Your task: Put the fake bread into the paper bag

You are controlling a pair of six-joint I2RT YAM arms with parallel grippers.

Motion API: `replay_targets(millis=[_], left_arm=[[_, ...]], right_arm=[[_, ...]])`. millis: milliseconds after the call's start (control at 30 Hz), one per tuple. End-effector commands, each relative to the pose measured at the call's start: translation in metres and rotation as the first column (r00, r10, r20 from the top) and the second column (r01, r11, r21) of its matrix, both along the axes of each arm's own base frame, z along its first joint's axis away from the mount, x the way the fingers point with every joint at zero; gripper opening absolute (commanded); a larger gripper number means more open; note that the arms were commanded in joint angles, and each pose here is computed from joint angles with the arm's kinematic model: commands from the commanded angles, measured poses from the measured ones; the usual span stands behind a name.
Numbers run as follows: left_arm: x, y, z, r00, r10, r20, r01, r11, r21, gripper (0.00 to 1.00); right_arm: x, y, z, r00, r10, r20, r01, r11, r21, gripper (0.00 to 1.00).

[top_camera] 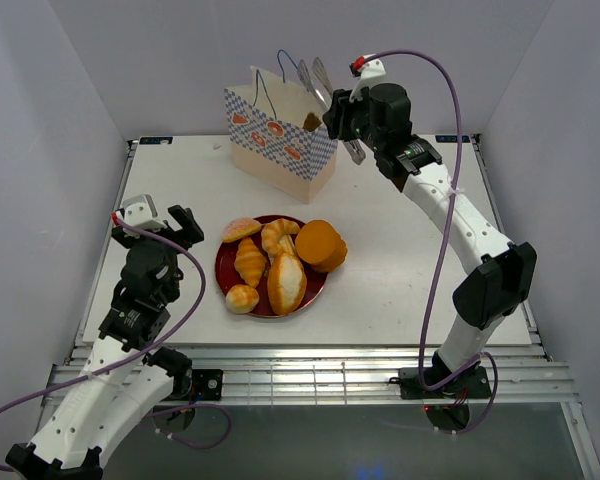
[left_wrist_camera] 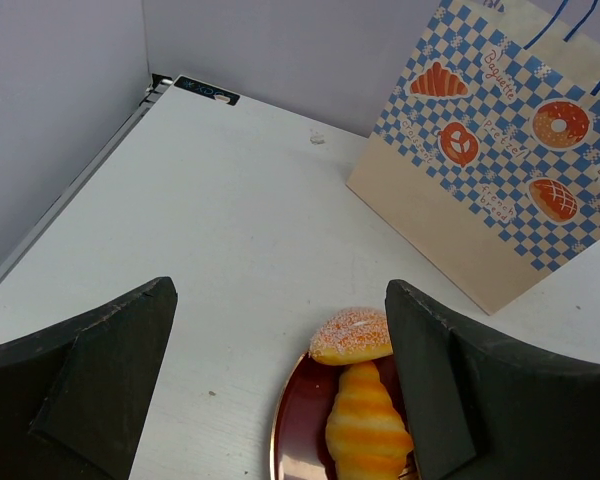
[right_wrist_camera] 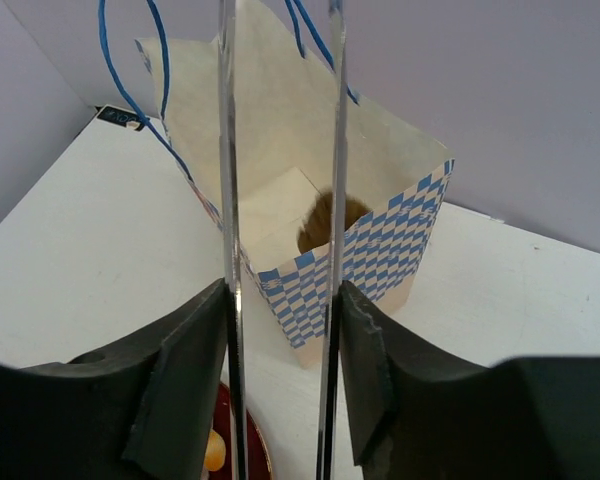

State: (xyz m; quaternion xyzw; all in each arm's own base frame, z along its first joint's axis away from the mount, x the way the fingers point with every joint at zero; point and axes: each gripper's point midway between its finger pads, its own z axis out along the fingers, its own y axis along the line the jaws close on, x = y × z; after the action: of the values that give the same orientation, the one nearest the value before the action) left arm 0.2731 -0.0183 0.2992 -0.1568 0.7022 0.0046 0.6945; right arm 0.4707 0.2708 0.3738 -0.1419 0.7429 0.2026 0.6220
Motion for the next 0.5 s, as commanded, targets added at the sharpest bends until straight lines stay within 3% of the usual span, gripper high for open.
replay_targets(millis=[0,467], left_arm=[[0.0,-0.002,0.001,1.0,-0.011,0.01,0.011,1.0,-0.011,0.96],[-0.001,0.001,0.001,1.0,0.003,0.013,-0.003,1.0,-0.008,0.98]], right_arm=[[-0.004,0.001,0.04,0.997,0.025,0.079,-0.029,0.998,0.053,0.53],[-0.034,-0.002,0.059,0.992,0.093,0.08,-0.098,0.994,0.054,0.56]])
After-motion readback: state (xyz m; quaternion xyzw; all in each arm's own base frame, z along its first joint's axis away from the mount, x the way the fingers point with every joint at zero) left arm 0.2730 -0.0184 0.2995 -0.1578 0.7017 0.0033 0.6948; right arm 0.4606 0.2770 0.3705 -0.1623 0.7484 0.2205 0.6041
